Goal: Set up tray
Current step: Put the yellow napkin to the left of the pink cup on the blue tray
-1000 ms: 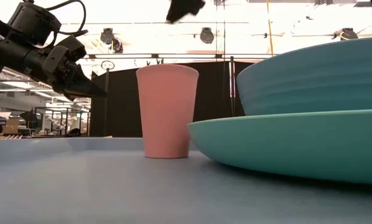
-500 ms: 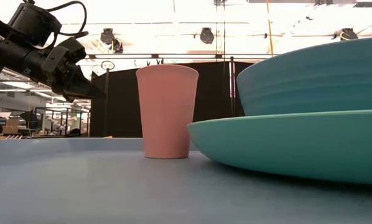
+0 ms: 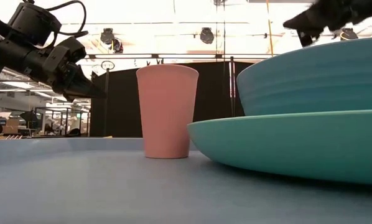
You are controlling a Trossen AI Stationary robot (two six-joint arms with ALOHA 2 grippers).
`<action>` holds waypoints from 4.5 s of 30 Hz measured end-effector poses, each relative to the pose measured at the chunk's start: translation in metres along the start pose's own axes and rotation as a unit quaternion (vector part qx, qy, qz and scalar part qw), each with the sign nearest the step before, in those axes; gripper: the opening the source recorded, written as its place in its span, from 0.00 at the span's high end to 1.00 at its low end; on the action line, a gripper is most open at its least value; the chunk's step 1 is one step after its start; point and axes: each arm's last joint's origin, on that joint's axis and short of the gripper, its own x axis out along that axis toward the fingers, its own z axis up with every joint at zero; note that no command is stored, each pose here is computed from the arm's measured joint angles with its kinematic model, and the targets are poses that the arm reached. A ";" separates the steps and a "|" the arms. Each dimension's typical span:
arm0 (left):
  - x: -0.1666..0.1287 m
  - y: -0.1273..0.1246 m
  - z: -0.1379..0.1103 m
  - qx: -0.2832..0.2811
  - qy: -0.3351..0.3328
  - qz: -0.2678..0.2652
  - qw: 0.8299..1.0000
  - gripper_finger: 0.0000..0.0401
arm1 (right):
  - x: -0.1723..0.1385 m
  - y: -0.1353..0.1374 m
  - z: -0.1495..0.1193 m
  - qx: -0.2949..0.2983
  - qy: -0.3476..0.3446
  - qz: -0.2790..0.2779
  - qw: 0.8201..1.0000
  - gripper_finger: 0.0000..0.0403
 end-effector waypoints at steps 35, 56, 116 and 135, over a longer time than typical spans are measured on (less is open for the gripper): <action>0.002 0.025 0.089 -0.015 0.153 0.171 0.973 0.94 | 0.004 -0.035 -0.085 0.030 -0.079 -0.095 0.992 1.00; 0.080 0.158 0.081 -0.163 0.418 0.142 0.882 0.20 | 0.004 -0.035 -0.085 0.019 -0.077 -0.095 0.992 1.00; 0.086 0.129 0.092 -0.010 0.453 0.094 0.887 0.99 | 0.003 -0.040 -0.085 0.006 -0.075 -0.114 0.991 1.00; -0.020 0.012 0.182 -0.032 0.154 0.159 0.975 0.99 | 0.003 -0.040 -0.081 -0.011 -0.096 -0.116 0.989 1.00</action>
